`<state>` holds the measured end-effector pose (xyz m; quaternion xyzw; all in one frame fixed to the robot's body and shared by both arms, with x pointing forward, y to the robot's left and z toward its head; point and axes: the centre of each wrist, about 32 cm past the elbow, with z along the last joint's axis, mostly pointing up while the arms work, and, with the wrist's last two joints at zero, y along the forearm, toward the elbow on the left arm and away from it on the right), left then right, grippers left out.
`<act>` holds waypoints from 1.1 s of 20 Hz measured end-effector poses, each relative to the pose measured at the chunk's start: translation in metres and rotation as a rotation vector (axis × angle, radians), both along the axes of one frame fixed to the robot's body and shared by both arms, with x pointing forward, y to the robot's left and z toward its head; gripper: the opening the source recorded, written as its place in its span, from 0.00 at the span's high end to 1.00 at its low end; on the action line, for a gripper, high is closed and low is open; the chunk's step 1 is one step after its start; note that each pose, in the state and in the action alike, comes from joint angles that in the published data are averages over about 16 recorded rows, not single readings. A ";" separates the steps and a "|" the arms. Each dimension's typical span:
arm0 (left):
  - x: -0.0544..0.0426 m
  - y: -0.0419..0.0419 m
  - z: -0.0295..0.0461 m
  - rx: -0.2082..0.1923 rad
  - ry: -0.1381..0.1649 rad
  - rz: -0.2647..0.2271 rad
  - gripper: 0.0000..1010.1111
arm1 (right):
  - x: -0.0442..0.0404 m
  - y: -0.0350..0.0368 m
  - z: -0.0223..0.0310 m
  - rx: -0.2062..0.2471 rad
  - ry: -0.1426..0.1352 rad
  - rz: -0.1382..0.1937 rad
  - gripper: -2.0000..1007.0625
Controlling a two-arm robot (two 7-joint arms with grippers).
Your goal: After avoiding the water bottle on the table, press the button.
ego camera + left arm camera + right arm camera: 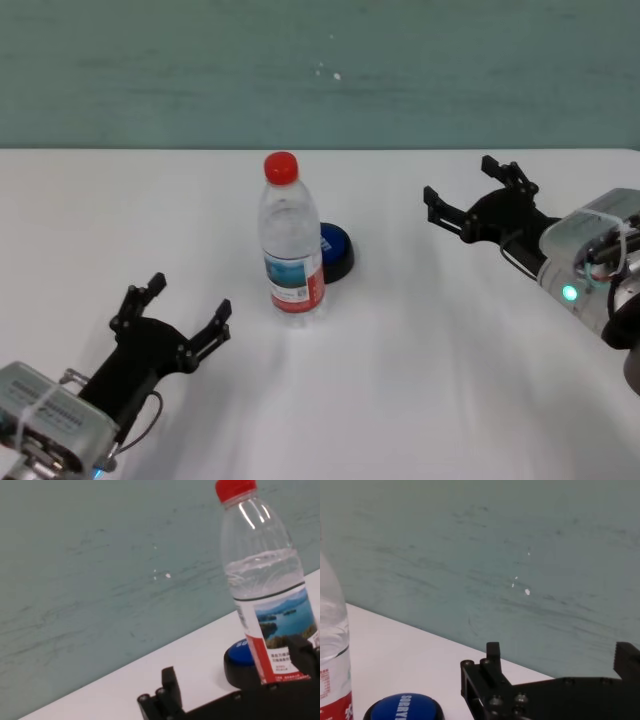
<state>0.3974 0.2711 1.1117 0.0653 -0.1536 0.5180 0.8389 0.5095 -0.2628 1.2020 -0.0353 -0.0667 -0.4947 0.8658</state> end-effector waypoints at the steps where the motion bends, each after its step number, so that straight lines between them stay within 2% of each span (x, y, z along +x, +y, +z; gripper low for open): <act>1: 0.0000 0.0000 0.0000 0.000 0.000 0.000 0.01 | -0.0030 0.0006 -0.0006 0.004 -0.002 -0.007 0.00; 4: 0.0000 0.0000 0.0000 0.000 0.000 0.000 0.01 | -0.0103 0.0027 -0.0032 0.016 -0.003 -0.024 0.00; 8: 0.0000 0.0000 0.0000 0.000 0.000 0.000 0.01 | -0.0171 0.0055 -0.0077 0.026 0.008 -0.029 0.00; 17: 0.0000 0.0000 0.0000 0.000 0.000 0.000 0.01 | -0.0238 0.0085 -0.0144 0.016 0.060 0.006 0.00; 22: 0.0000 0.0000 0.0000 0.000 0.000 0.000 0.01 | -0.0249 0.0095 -0.0163 0.007 0.075 0.021 0.00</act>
